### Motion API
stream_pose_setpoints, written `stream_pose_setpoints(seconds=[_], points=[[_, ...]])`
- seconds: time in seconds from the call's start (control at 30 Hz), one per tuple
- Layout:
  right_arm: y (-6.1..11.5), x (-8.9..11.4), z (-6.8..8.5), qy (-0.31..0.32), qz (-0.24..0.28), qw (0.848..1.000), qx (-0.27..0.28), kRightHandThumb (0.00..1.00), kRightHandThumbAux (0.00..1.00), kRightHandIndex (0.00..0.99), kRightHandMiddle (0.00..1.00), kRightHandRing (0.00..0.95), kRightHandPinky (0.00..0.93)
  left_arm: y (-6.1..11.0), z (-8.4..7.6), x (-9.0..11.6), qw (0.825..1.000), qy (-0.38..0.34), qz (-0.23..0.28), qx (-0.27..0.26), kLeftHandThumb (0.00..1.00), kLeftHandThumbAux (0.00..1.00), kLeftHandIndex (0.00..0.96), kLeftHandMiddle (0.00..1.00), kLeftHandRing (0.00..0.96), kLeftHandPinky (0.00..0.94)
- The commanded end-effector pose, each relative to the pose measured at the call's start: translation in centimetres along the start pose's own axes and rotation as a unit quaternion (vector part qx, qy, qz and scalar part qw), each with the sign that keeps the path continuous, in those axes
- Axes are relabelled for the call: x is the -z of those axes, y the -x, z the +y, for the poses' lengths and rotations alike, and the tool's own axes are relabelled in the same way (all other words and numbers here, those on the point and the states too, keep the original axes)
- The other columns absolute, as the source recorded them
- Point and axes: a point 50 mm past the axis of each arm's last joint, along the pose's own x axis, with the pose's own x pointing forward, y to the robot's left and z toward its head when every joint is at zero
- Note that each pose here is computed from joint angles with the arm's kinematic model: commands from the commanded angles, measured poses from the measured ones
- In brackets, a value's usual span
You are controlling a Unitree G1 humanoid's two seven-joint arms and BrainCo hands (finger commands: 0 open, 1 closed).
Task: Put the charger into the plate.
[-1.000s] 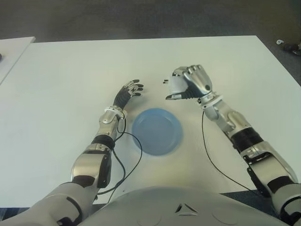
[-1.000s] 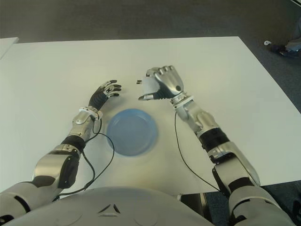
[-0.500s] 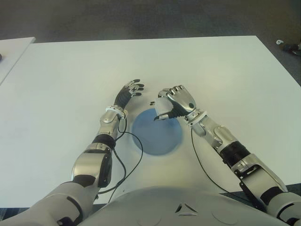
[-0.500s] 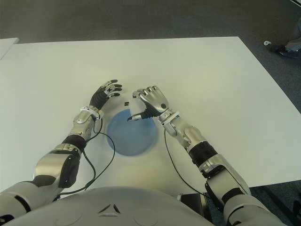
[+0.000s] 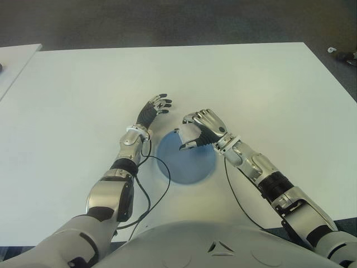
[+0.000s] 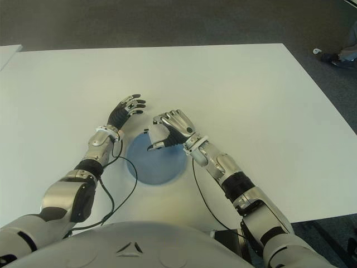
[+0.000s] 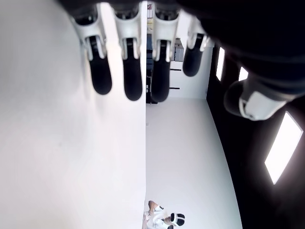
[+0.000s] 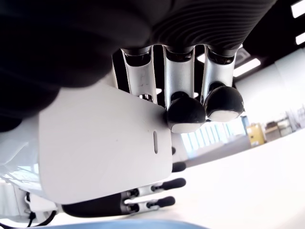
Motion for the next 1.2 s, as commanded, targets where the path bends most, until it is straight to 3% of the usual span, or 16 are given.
stream_pose_setpoints(seconds=[0.03, 0.4, 0.53, 0.67, 0.77, 0.8, 0.87, 0.97, 1.2], points=[[0.12, -0.32, 0.01, -0.017, 0.002, 1.0, -0.008, 0.743, 0.71, 0.44, 0.878, 0.869, 0.884, 1.23, -0.54, 2.72, 0.998, 0.015, 0.065, -0.002, 0.0, 0.446, 0.173, 0.276, 0.284, 0.293], [0.31, -0.53, 0.06, -0.016, 0.004, 1.0, -0.022, 0.737, 0.712, 0.44, 0.866, 0.862, 0.87, 1.17, -0.6, 2.68, 0.998, 0.012, 0.064, -0.002, 0.0, 0.451, 0.173, 0.273, 0.281, 0.292], [0.38, -0.65, -0.12, -0.033, -0.021, 0.999, -0.002, 0.728, 0.709, 0.44, 0.841, 0.84, 0.831, 1.14, -0.61, 2.68, 0.998, 0.014, 0.065, -0.004, 0.0, 0.456, 0.181, 0.278, 0.285, 0.294], [0.35, -0.65, -0.23, -0.025, -0.041, 0.999, 0.008, 0.699, 0.707, 0.43, 0.709, 0.697, 0.635, 1.13, -0.58, 2.65, 0.998, 0.015, 0.064, -0.005, 0.0, 0.463, 0.185, 0.282, 0.291, 0.297], [0.37, -0.54, -0.19, -0.014, -0.049, 0.999, -0.005, 0.461, 0.389, 0.336, 0.378, 0.336, 0.339, 1.13, -0.56, 2.63, 0.998, 0.012, 0.064, -0.005, 0.0, 0.471, 0.18, 0.279, 0.288, 0.294], [0.46, -0.39, -0.19, -0.011, -0.049, 0.998, -0.022, 0.423, 0.35, 0.3, 0.312, 0.268, 0.271, 1.15, -0.55, 2.64, 0.998, 0.008, 0.065, -0.003, 0.0, 0.473, 0.176, 0.277, 0.287, 0.292], [0.57, -0.22, -0.2, -0.007, -0.049, 0.998, -0.043, 0.32, 0.232, 0.122, 0.127, 0.11, 0.111, 1.18, -0.53, 2.64, 0.998, 0.004, 0.065, 0.0, 0.0, 0.48, 0.152, 0.255, 0.265, 0.264], [0.96, 0.0, -0.47, -0.011, -0.043, 0.997, -0.061, 0.259, 0.167, 0.04, 0.041, 0.035, 0.036, 1.24, -0.61, 2.58, 0.998, -0.001, 0.061, 0.003, 0.0, 0.485, 0.126, 0.228, 0.24, 0.244], [1.1, -0.04, -0.78, -0.031, -0.033, 0.997, -0.062, 0.204, 0.132, 0.003, 0.003, 0.002, 0.002, 1.34, -0.69, 2.51, 0.998, -0.002, 0.055, 0.003, 0.0, 0.49, 0.07, 0.166, 0.185, 0.212]])
